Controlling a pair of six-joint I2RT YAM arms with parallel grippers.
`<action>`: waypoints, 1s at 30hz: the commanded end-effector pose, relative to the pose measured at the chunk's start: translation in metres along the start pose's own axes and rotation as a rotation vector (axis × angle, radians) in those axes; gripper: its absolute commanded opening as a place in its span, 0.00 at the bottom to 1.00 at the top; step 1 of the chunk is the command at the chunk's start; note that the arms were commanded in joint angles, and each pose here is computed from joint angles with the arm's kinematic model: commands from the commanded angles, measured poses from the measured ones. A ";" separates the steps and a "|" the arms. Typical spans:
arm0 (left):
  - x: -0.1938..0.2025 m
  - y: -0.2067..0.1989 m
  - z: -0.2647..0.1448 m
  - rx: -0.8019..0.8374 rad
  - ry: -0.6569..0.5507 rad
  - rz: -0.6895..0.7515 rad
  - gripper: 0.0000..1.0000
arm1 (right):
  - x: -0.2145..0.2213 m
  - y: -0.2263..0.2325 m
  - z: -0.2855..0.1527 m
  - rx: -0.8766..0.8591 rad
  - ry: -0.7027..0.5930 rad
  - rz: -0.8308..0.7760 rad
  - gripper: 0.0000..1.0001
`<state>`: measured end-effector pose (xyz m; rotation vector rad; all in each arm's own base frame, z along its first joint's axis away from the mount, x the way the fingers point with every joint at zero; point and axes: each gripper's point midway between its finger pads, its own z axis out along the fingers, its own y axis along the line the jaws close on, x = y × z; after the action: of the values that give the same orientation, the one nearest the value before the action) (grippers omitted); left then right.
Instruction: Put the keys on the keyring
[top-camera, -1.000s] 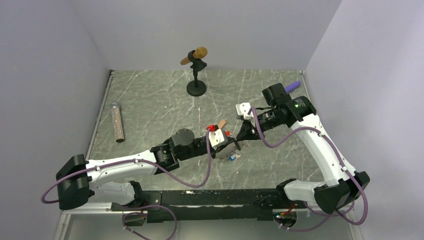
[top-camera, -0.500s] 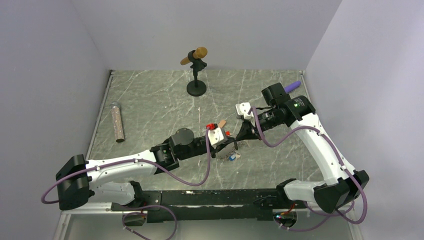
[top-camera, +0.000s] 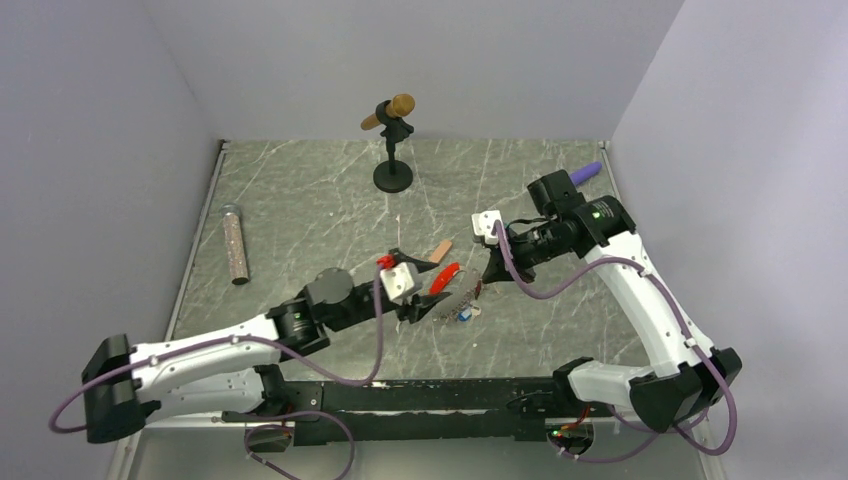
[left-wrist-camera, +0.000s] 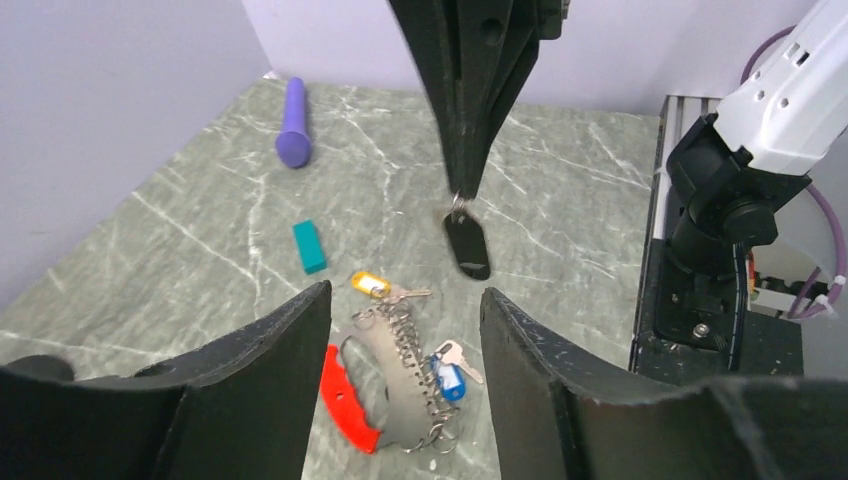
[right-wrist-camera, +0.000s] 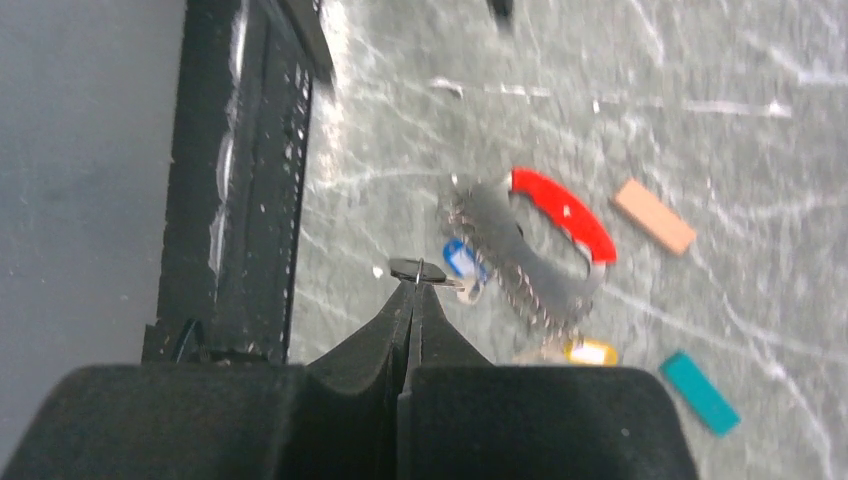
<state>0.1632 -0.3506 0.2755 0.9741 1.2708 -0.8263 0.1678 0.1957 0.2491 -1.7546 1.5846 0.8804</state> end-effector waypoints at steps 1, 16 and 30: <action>-0.001 0.014 -0.036 -0.065 0.000 0.065 0.63 | 0.042 0.003 -0.024 0.093 0.166 0.077 0.00; 0.040 0.044 -0.121 -0.255 0.108 0.156 0.78 | 0.234 0.023 -0.108 0.305 0.668 0.423 0.00; 0.035 0.040 -0.120 -0.230 0.100 0.153 0.76 | 0.284 -0.084 -0.030 0.308 0.532 0.521 0.00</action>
<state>0.1576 -0.2270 0.2228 0.9660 1.3673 -0.5037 0.2202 -0.0079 0.0356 -1.5247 2.5489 0.4429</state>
